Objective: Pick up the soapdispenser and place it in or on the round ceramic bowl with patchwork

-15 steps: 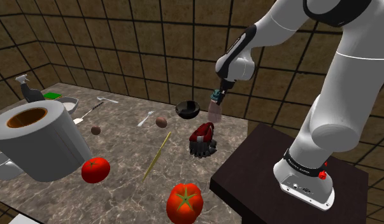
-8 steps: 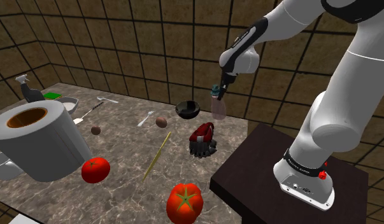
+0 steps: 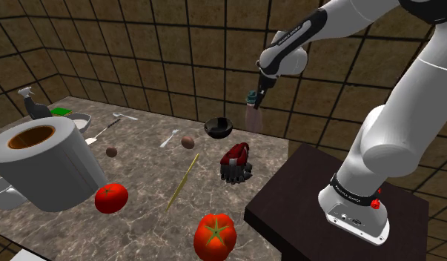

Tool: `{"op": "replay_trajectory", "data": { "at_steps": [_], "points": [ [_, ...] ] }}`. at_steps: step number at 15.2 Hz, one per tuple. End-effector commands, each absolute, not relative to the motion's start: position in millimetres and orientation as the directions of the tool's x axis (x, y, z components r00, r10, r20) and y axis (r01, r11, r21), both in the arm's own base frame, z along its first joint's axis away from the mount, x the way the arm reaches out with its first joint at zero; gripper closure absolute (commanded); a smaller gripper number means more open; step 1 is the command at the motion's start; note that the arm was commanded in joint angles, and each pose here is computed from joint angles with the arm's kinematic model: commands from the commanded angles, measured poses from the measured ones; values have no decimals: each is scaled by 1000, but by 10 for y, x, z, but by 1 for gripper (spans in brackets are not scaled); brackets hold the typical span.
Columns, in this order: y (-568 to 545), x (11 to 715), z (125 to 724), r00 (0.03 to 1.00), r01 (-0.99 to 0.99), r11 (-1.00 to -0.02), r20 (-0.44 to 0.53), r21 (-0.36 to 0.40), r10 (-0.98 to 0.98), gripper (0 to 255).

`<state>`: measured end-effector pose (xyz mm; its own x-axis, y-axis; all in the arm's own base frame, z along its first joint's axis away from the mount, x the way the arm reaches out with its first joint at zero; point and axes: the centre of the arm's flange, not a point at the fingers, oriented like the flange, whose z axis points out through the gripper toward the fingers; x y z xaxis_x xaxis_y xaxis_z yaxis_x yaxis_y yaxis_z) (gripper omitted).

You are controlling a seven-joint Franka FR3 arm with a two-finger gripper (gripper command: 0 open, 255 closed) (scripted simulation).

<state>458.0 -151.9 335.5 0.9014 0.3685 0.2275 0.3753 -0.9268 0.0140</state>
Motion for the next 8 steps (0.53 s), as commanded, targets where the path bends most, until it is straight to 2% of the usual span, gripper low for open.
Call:
{"op": "replay_trajectory", "data": {
  "at_steps": [1, 8],
  "points": [
    [-1511, 4573, 3458, 901, 375, -927, 227, 14, 368, 255],
    [-1511, 4573, 3828, 901, 375, -927, 227, 14, 368, 255]
  ]
}}
